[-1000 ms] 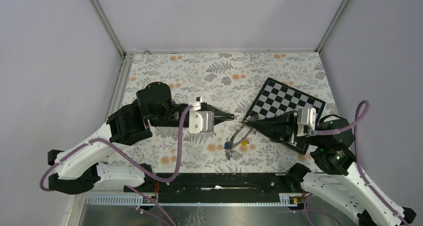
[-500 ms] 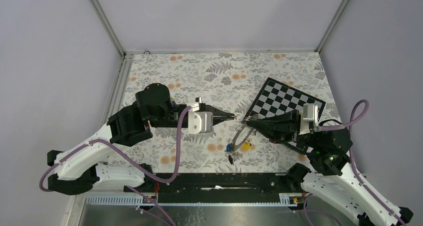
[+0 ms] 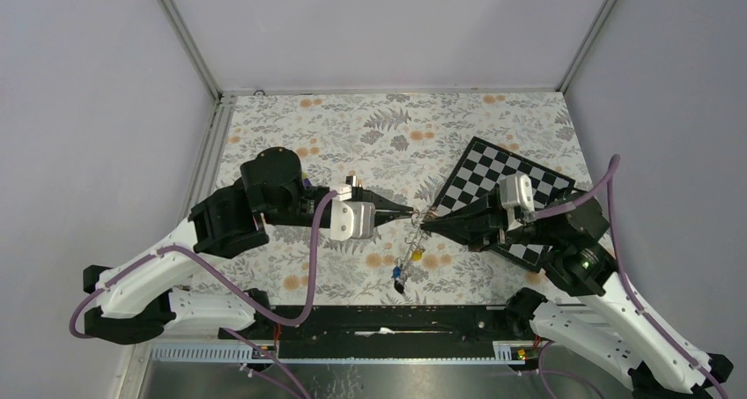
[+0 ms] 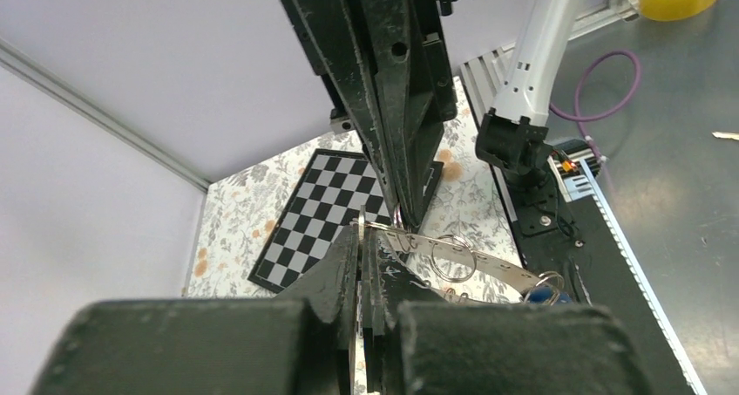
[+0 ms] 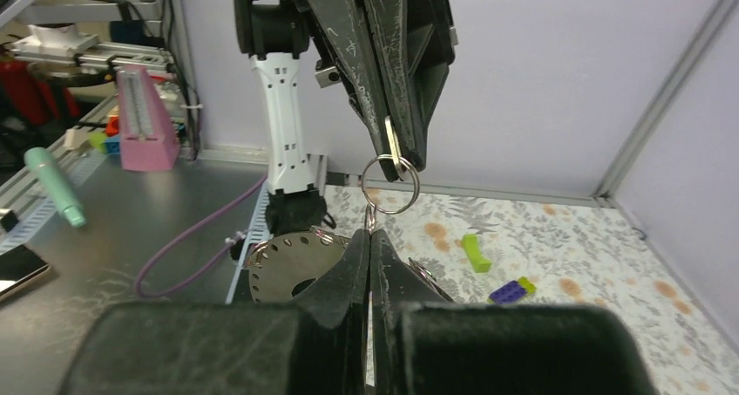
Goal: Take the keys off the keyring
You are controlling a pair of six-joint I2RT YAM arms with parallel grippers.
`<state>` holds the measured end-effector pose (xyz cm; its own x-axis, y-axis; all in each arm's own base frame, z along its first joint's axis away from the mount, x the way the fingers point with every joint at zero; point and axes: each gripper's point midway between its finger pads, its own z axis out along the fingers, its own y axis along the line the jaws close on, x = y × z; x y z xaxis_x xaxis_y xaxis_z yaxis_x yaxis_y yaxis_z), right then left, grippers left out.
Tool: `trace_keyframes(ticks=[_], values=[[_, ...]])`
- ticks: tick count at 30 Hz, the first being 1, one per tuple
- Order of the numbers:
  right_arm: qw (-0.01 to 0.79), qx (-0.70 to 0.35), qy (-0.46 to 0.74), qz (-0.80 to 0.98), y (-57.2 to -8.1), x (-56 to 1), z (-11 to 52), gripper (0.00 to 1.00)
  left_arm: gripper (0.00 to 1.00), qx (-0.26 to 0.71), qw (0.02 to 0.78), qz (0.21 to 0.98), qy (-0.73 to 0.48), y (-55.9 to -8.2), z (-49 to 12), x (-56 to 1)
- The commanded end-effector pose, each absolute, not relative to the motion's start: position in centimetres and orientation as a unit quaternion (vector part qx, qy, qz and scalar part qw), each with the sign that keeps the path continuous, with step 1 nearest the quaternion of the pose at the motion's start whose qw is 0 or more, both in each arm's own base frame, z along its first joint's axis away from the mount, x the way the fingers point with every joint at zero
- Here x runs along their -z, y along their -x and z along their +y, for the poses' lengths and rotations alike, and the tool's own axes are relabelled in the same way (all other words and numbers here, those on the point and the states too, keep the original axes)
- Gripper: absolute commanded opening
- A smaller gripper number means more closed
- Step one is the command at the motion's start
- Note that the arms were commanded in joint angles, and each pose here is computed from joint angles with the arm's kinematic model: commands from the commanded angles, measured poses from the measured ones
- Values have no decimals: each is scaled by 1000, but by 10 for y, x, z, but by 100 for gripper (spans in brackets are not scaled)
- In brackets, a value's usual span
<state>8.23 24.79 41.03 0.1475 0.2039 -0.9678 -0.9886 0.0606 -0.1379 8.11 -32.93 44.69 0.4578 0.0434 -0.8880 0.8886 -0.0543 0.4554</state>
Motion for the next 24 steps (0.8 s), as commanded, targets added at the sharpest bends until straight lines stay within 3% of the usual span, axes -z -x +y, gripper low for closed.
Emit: trace_keyframes(ticks=[1, 13, 18, 22, 24], values=[[560, -538, 502, 381, -62, -417, 252, 0, 0, 378, 631, 296, -609, -67, -316, -500], [482, -631, 513, 327, -38, -439, 263, 0, 0, 387, 638, 262, -611, -50, -296, -513], [484, -636, 501, 333, -43, -443, 265, 0, 0, 387, 645, 248, -611, -46, -291, -520], [504, -610, 481, 377, -61, -436, 270, 6, 0, 387, 649, 240, -609, -44, -289, -525], [511, -601, 475, 390, -66, -431, 270, 16, 0, 387, 650, 239, -609, -43, -288, -527]])
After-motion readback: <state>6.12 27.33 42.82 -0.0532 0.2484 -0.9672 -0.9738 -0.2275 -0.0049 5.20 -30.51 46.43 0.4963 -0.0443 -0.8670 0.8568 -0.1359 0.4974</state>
